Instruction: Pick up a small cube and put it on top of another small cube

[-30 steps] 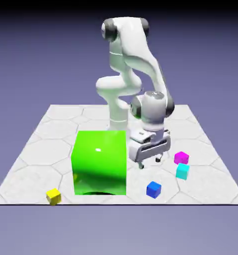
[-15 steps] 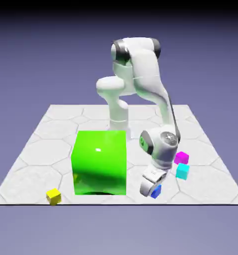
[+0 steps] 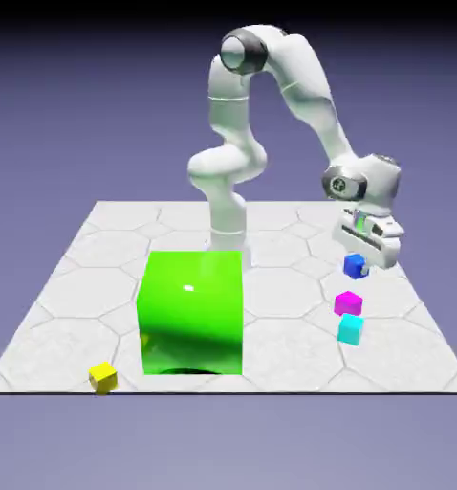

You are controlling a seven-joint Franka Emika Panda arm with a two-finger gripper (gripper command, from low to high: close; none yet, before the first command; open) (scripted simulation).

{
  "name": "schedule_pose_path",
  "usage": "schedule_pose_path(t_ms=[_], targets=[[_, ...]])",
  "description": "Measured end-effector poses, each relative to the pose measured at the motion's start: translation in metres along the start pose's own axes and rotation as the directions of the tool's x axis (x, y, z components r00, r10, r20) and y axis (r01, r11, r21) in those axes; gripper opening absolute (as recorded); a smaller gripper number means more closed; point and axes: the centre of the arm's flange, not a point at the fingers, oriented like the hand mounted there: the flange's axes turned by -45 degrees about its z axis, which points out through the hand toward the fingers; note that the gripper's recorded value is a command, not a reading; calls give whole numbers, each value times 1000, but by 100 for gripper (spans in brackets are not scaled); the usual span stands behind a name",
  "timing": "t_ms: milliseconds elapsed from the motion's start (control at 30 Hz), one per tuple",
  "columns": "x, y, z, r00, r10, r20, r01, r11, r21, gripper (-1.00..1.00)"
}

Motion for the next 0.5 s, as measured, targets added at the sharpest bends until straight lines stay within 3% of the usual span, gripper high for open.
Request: schedule_pose_path(t_ms=[100,233,267,300,400,433,500], targets=[[-1,0,0,1000,2,0,-2,1000,0,-100],[-89,30,15,975,220,4,-220,975,38,-100],[-94,32,28,972,235,6,-235,971,39,-100],[-62,25,35,987,160,5,-160,987,24,-100],[-67,25,73,984,177,4,-177,984,28,-100],[-67,24,82,984,176,3,-176,984,30,100],[-67,24,82,984,176,2,-176,984,29,100]])
